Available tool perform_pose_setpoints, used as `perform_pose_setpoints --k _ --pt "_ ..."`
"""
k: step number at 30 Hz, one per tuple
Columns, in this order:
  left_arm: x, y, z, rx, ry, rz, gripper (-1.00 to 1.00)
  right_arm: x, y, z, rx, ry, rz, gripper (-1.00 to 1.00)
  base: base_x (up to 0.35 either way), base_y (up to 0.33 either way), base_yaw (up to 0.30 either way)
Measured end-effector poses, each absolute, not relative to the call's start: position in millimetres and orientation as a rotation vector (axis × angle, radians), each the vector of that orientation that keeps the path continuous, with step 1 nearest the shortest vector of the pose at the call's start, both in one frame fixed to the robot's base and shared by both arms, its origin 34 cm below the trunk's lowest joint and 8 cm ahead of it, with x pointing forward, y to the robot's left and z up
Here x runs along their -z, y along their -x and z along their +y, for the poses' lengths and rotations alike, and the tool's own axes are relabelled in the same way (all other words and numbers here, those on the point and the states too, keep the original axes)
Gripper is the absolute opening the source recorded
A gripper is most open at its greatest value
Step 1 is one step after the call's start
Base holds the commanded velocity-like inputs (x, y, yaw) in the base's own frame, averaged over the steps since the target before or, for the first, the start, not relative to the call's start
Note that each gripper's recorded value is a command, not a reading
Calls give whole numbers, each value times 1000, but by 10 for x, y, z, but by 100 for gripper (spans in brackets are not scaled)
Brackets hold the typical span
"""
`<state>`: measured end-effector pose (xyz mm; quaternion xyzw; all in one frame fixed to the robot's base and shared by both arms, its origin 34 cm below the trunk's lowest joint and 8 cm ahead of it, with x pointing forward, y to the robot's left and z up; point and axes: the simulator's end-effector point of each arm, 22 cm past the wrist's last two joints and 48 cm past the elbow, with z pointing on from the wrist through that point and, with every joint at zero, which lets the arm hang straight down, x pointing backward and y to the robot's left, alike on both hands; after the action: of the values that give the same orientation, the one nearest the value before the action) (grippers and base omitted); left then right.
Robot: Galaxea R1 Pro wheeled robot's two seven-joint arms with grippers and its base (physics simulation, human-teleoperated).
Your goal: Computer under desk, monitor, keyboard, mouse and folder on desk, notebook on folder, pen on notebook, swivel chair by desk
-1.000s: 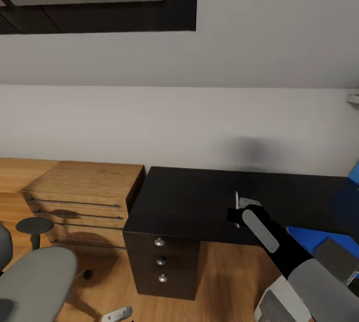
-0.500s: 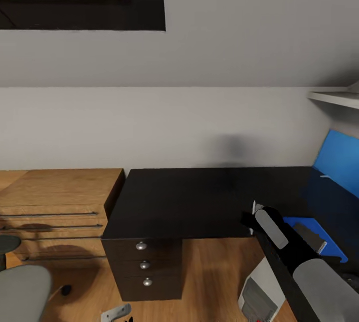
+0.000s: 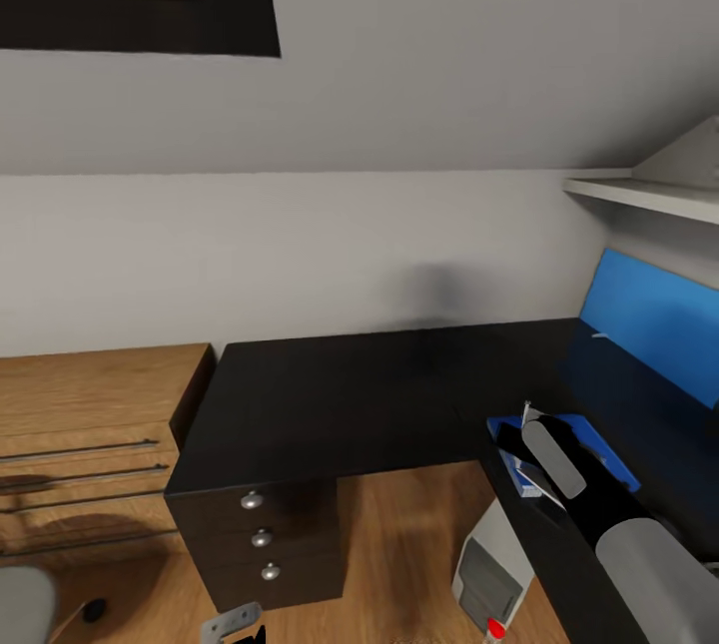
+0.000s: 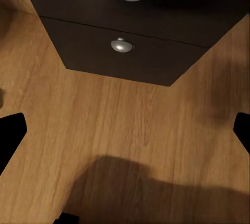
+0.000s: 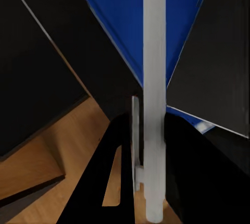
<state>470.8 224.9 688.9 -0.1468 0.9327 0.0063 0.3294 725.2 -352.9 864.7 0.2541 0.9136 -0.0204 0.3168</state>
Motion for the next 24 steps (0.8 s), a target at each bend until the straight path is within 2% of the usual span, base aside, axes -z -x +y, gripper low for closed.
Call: perform_pose_setpoints --k 9,18,24 --pt "-6875 -4699 2252 -17 385 2443 100 -8544 -7203 -3602 91 -672 2420 -100 10 0 -77" --pt "-6877 -4700 2254 -15 388 2442 100 -8510 -7176 -3861 231 -642 2389 -100 171 0 -7" --pt "-6870 -4696 2255 -16 388 2444 100 -8520 -7185 -3922 254 -643 2373 -100 58 0 -1"
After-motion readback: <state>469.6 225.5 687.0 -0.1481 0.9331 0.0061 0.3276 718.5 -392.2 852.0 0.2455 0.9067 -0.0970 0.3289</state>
